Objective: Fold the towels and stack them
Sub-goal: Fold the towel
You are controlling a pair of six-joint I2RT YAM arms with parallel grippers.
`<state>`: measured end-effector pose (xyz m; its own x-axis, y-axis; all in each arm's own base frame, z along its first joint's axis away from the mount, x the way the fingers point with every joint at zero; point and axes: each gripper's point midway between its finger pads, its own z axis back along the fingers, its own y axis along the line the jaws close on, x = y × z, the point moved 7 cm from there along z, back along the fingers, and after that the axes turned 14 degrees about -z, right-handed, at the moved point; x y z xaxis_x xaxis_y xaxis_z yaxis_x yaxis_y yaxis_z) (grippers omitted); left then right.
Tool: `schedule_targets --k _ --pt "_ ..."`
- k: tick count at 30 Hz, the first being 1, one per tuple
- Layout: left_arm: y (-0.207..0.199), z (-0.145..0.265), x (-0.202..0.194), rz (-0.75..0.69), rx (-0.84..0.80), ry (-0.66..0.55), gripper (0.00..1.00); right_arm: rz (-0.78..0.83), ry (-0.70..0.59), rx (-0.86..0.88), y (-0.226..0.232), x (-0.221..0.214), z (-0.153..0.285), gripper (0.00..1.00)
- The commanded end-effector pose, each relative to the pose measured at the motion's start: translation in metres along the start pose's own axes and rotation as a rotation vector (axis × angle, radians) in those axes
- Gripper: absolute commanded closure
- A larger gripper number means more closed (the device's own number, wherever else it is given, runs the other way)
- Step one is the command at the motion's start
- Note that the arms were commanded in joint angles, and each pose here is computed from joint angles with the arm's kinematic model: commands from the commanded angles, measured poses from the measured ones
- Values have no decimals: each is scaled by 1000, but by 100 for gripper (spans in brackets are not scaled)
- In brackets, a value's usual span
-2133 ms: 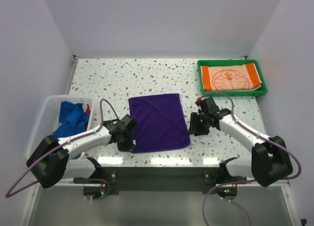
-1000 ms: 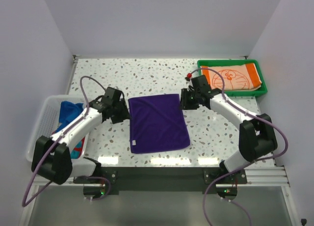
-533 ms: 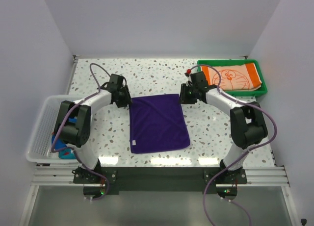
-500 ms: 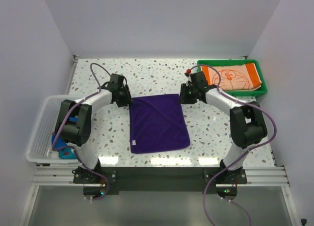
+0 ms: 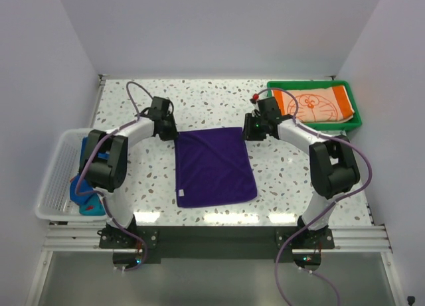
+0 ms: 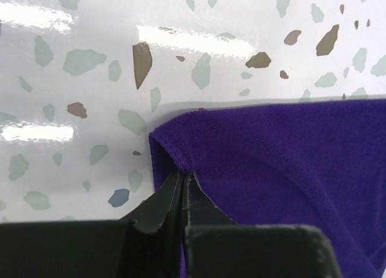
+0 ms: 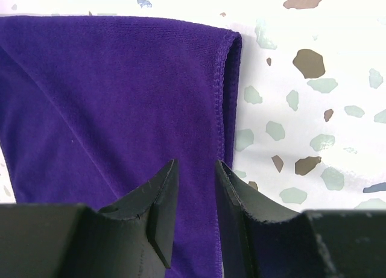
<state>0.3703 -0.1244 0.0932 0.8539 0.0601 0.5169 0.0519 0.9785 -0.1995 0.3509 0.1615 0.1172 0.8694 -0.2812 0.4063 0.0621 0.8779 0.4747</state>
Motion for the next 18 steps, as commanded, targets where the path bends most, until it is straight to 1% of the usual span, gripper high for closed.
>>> schedule_targets --k 1,5,6,9,12,14,17,18 --pt "6 10 17 -66 55 -31 100 24 -42 43 7 13 1 66" --pt "14 19 26 -113 142 -30 100 33 -43 44 8 14 2 66" --pt "17 19 24 -124 160 -11 100 38 -42 43 8 14 1 66" --pt "19 17 25 -162 172 10 99 64 -43 42 8 17 0 66" --pt "21 8 22 -176 178 46 95 106 -50 34 7 22 -4 66" --pt "21 6 20 -176 178 54 89 126 -61 31 8 27 -6 66" --pt "24 7 19 -177 205 65 84 171 -58 38 10 36 -12 65" --pt "28 10 20 -176 238 64 82 199 -49 41 10 37 -12 64"
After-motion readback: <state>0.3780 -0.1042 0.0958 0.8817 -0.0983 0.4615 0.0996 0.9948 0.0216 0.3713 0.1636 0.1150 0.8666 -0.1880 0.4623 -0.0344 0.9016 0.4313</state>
